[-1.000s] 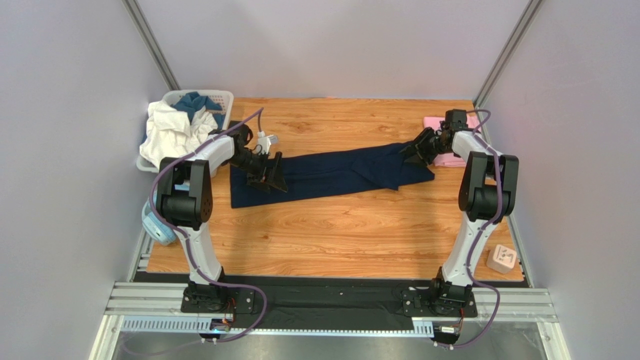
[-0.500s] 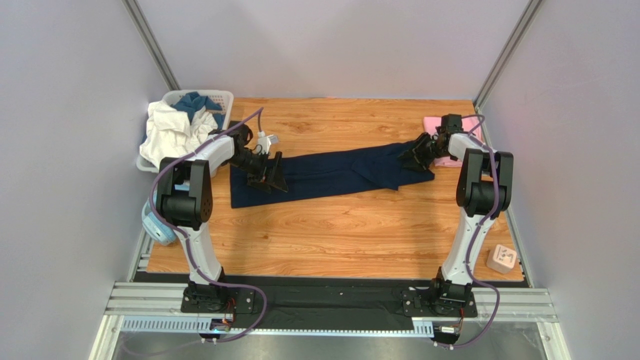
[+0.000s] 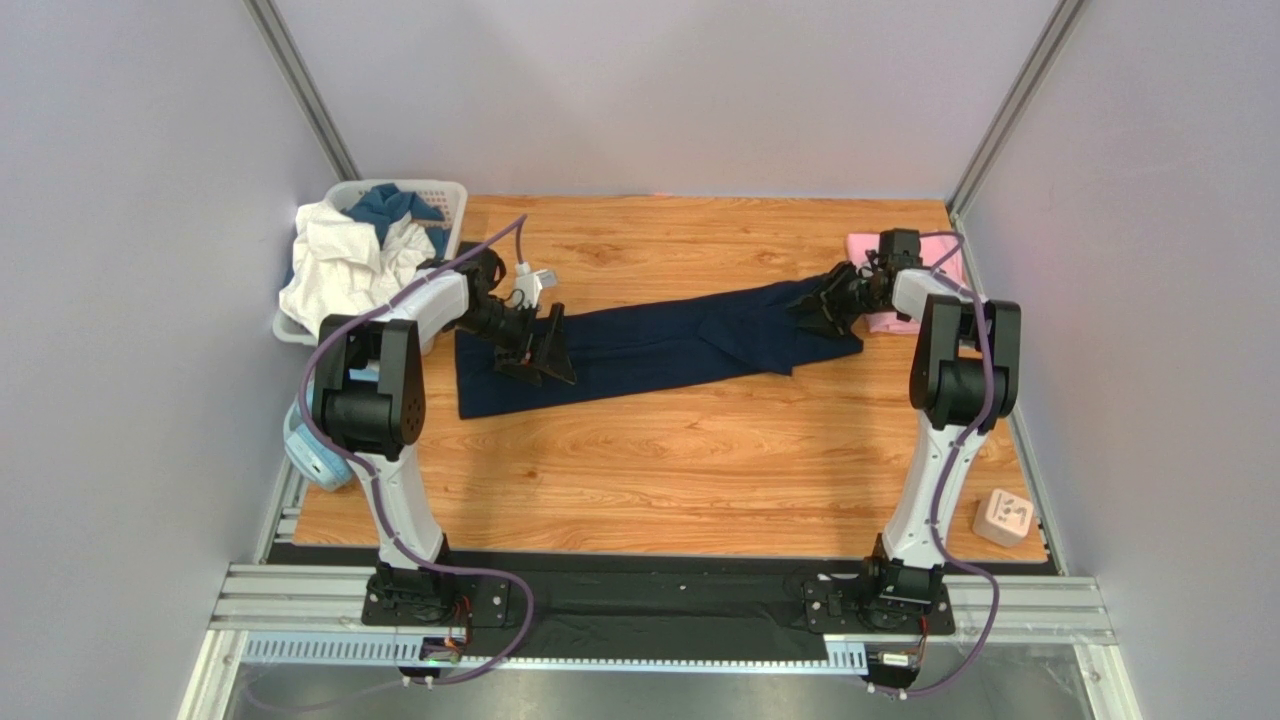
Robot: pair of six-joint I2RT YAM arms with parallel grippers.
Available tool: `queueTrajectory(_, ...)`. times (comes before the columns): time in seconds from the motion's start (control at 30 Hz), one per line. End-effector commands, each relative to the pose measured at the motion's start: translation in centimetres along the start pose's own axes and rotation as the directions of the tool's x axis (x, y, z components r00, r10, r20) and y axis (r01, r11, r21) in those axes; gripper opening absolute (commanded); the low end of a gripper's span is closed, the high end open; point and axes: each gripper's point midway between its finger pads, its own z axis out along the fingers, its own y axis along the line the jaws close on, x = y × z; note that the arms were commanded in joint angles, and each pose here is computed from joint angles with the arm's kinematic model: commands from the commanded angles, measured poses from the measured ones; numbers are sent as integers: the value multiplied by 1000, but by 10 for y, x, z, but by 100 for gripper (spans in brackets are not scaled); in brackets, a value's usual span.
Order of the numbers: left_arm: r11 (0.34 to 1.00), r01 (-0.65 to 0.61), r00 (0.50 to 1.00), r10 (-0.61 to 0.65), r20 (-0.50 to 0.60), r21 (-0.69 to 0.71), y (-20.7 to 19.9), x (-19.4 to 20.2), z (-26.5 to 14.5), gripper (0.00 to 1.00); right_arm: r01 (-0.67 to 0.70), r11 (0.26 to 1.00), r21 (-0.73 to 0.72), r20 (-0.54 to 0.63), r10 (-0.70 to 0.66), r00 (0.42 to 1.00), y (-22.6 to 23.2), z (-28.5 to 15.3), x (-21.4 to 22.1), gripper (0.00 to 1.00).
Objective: Fold and stack the t-shirts
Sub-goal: Fold the other side of the tshirt into a rectangle
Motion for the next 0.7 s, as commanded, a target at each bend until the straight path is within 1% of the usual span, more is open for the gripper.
queueTrajectory(0.0, 999, -40, 998, 39, 43, 17, -11, -13, -13, 100, 16, 996, -92, -8, -16, 1000, 25, 4, 0, 42)
queueTrajectory(0.2, 999, -46, 998, 45, 47, 17, -12, -14, -14, 100, 18, 993, -118, 0, -18, 1000, 31, 0, 4, 42)
queueTrajectory(0.43, 999, -50, 998, 49, 47, 13, -13, -14, -16, 100, -9, 992, -127, -12, 8, 1000, 27, 13, 4, 39)
queueTrajectory(0.67, 999, -53, 998, 52, 43, 12, -13, -13, -16, 100, 15, 991, -135, 25, -11, 1000, 36, 11, -14, 39)
